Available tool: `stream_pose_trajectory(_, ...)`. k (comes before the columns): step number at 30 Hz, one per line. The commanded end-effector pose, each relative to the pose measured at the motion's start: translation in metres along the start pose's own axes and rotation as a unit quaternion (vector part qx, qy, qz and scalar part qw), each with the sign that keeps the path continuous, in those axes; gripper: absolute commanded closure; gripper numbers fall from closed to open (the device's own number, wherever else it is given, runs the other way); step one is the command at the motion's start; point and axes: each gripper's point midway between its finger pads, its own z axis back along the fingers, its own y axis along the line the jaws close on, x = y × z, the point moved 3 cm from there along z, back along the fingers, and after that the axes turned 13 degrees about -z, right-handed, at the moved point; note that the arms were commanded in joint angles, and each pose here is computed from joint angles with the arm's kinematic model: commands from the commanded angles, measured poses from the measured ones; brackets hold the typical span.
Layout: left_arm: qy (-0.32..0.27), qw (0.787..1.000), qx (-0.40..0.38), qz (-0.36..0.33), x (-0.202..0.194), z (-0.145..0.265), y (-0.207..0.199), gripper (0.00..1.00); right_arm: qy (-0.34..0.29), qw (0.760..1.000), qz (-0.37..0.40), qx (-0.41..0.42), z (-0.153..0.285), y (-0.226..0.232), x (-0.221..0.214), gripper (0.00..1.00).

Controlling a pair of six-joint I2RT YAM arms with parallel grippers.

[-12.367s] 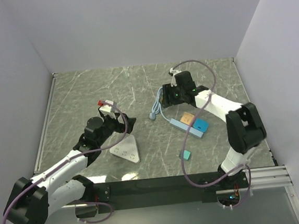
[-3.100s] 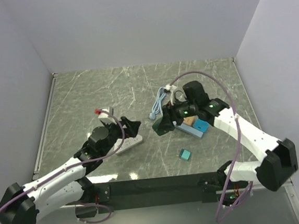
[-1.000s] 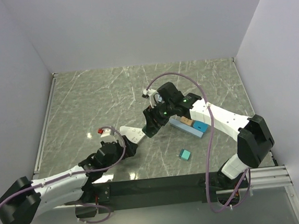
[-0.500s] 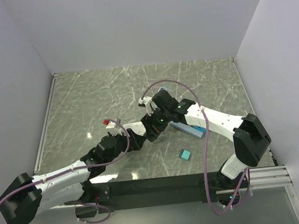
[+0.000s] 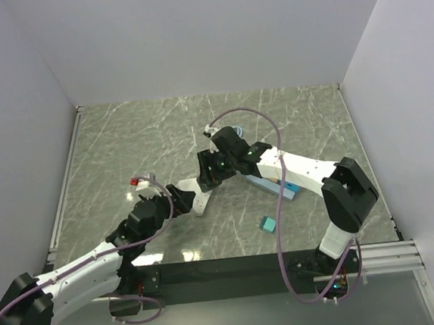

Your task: Insert the plug

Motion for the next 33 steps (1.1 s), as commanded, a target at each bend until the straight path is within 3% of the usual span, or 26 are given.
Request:
stream_pose_trajectory(1, -0.039, 0.999, 0.003, 0.008, 0.014, -0.001, 0.001, 0.0, -0.056, 0.995, -0.079, 0.012, -0.008, 0.015, 0.02, 1.0)
stream_pose_trajectory(21, -0.055, 0.998, 0.003, 0.02, 0.007, -0.013, 0.014, 0.0, -0.1, 0.962, -0.238, -0.09, -0.007, -0.018, 0.012, 1.0)
stream_pose_trajectory(33, -0.054, 0.998, -0.008, 0.025, 0.005, -0.011, 0.012, 0.0, -0.127, 0.952, -0.263, -0.096, -0.007, -0.019, 0.021, 1.0)
